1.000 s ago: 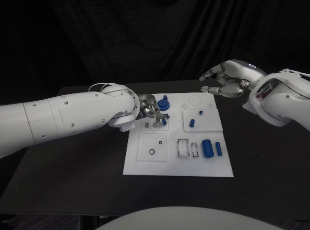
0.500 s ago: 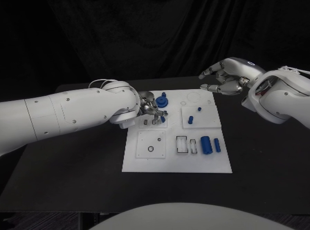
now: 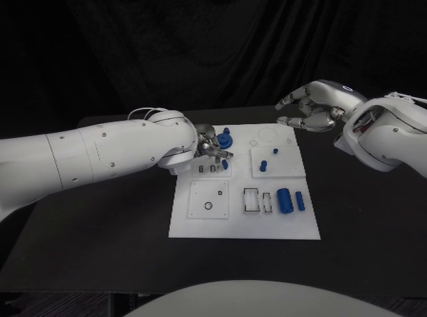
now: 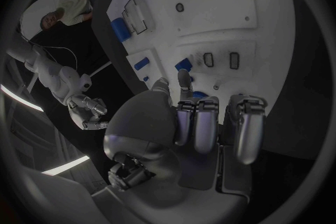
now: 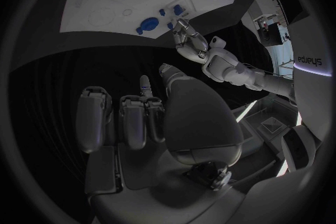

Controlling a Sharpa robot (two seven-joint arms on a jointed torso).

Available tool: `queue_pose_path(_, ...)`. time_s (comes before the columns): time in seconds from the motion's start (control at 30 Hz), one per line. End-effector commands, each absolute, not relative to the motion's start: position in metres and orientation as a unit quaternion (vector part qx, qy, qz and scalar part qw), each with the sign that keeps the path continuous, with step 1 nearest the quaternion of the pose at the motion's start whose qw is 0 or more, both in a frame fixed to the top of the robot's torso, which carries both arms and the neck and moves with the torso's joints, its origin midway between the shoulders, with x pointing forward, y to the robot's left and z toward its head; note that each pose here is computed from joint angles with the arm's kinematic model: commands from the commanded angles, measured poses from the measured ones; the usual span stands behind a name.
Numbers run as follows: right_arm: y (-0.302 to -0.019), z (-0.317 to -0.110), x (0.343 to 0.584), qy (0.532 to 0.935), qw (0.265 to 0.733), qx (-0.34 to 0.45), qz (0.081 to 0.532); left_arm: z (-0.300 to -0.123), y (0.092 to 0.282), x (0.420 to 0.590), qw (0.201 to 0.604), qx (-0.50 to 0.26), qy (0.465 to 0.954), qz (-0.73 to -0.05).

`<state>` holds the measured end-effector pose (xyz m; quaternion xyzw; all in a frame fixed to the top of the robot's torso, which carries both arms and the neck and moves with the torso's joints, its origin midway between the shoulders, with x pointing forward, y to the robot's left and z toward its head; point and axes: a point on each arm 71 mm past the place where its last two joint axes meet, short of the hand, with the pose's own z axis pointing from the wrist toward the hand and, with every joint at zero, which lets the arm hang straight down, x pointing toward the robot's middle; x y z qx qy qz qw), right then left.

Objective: Assemble the parts on the task board

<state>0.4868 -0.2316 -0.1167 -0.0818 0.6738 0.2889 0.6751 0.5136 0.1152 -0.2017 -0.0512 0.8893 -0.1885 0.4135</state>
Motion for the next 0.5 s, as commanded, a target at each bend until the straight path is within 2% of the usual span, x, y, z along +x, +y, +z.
queue_pose_path(0.03, -0.2324, -0.1174, 0.4875, 0.676, 0.677, -0.074, 0.282, -0.2006, 0.1146, 0.5161, 0.419, -0.051, 0.887, -0.187)
queue_pose_path(0.5, -0.2309, -0.1191, 0.4877, 0.678, 0.675, -0.074, 0.282, -0.2025, 0.1127, 0.5192, 0.412, -0.044, 0.892, -0.183)
